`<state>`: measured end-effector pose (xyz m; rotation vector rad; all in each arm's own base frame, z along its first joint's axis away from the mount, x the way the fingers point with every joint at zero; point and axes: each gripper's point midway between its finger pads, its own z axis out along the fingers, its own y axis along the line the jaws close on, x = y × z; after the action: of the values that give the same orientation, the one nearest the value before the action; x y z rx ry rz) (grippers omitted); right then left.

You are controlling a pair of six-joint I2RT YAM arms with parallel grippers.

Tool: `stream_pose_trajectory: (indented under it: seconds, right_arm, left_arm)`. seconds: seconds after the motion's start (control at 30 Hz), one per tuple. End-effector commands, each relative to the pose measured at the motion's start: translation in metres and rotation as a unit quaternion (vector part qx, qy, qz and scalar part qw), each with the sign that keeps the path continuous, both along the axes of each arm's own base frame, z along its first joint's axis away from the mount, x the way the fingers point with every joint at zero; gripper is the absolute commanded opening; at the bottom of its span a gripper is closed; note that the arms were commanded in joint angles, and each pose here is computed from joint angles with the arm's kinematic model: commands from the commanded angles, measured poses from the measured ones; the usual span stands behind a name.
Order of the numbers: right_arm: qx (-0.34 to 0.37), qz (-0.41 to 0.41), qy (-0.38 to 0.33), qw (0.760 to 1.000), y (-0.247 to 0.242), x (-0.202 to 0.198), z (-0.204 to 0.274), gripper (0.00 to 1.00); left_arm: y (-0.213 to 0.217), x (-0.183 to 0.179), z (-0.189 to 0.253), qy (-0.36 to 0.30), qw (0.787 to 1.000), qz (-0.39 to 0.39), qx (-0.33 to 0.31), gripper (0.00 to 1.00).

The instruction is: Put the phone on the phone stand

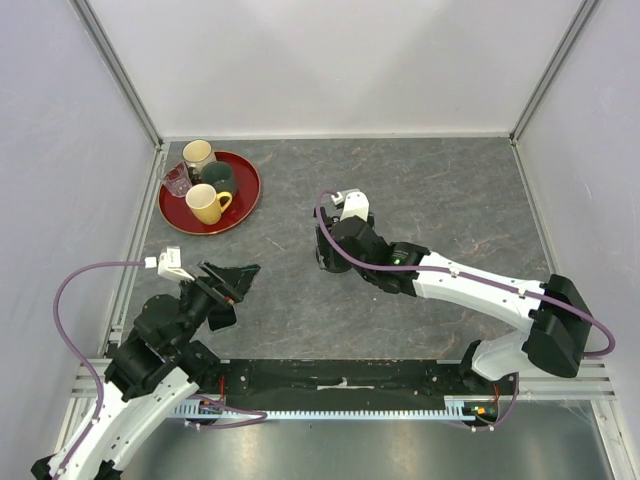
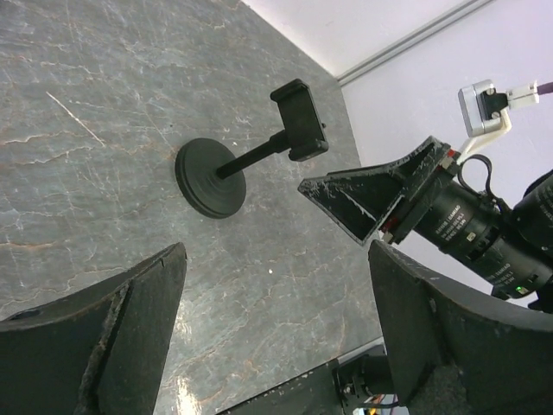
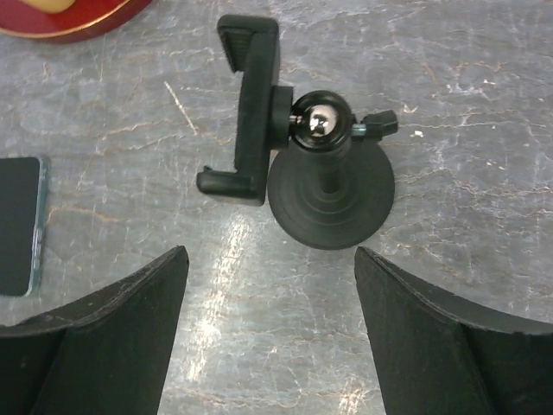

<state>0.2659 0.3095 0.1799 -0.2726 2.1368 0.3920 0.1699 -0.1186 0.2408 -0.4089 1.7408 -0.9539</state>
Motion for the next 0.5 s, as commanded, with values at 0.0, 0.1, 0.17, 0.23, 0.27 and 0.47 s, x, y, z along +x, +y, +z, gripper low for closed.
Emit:
stream_pose_trajectory:
  seconds: [0.0,0.1,0.17,0.23,0.27,0.47]
  right_arm:
    - [0.032,-0.05,-0.048,0.997,0.0,0.02,0.028,0.81]
    - [0.026,-0.037,-0.046,0.998,0.007,0.022,0.023,0.75]
    - [0.019,-0.029,-0.043,0.998,0.011,0.022,0.018,0.74]
    - [0.018,-0.021,-0.043,0.999,0.015,0.023,0.016,0.74]
    - [0.019,-0.018,-0.043,0.999,0.018,0.023,0.017,0.74]
    - [0.005,-0.013,-0.051,0.999,0.023,0.03,0.018,0.65]
  left_arm:
    - [-0.006,-0.002,0.004,0.001,1.0,-0.013,-0.028,0.91]
    - [-0.008,-0.002,0.001,0.007,0.999,-0.012,-0.033,0.91]
    - [-0.01,-0.001,-0.001,0.012,0.999,-0.014,-0.033,0.91]
    - [-0.013,0.001,0.001,0.01,0.999,-0.02,-0.035,0.9]
    - [-0.014,0.001,0.0,0.012,0.999,-0.021,-0.034,0.9]
    - [-0.023,0.005,-0.007,0.028,0.999,-0.033,-0.031,0.87]
